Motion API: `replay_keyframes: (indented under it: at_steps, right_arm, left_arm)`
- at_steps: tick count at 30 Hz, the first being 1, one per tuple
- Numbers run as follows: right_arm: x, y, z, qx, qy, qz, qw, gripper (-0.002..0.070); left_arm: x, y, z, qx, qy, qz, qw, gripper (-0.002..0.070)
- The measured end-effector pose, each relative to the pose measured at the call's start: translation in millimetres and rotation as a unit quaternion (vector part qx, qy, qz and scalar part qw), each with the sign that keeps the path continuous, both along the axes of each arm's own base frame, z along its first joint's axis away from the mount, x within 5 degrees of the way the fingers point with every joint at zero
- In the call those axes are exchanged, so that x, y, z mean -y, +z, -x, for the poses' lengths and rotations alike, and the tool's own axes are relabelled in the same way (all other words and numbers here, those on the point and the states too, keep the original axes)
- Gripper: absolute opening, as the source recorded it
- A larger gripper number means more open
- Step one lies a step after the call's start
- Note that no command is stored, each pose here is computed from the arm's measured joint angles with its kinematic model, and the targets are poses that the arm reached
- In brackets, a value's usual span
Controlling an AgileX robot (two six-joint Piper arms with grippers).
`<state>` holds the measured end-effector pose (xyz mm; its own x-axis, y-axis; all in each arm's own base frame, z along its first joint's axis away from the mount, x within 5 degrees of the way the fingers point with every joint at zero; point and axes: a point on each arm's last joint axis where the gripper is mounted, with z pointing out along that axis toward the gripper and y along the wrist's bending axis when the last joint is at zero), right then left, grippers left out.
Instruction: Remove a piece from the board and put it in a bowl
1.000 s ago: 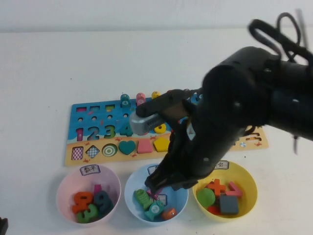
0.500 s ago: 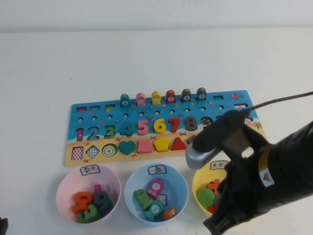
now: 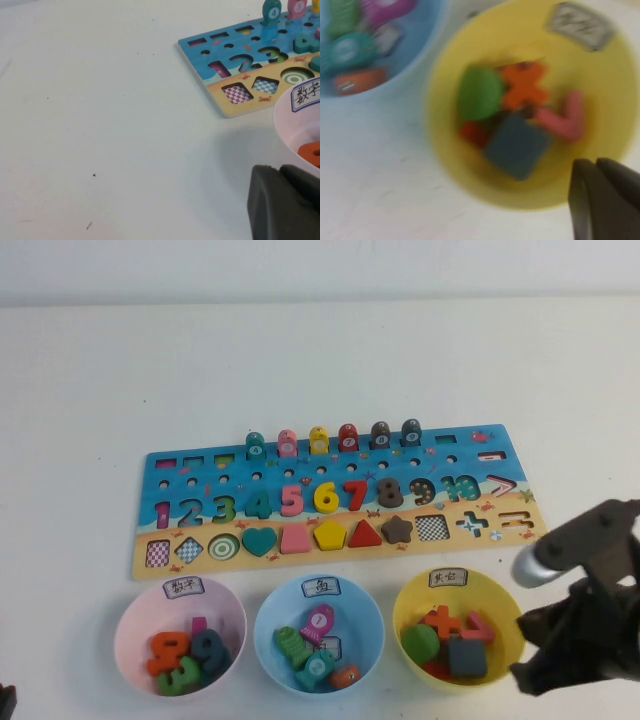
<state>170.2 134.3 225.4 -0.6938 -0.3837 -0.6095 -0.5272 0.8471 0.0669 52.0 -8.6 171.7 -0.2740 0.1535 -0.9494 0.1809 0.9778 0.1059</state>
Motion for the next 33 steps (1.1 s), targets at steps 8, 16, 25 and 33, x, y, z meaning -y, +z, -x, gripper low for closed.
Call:
replay_keyframes:
  at_steps: [8, 16, 25, 33]
  right_arm:
    - [84, -15, 18, 0.143, -0.132, -0.035, 0.980, -0.0017]
    - [130, -31, 67, 0.275, -0.258, -0.063, 0.924, -0.0017]
    - [136, -36, 96, 0.354, -0.286, -0.073, 0.887, -0.0017]
    - [139, -40, 114, 0.368, -0.299, -0.070, 0.878, -0.0017]
  left_arm:
    - [0, 0, 0, 0.000, 0.000, 0.000, 1.000, -0.0005]
    - [0, 0, 0, 0.000, 0.000, 0.000, 1.000, -0.0005]
    - [0, 0, 0, 0.000, 0.000, 0.000, 1.000, -0.0005]
    - [0, 0, 0, 0.000, 0.000, 0.000, 1.000, -0.0005]
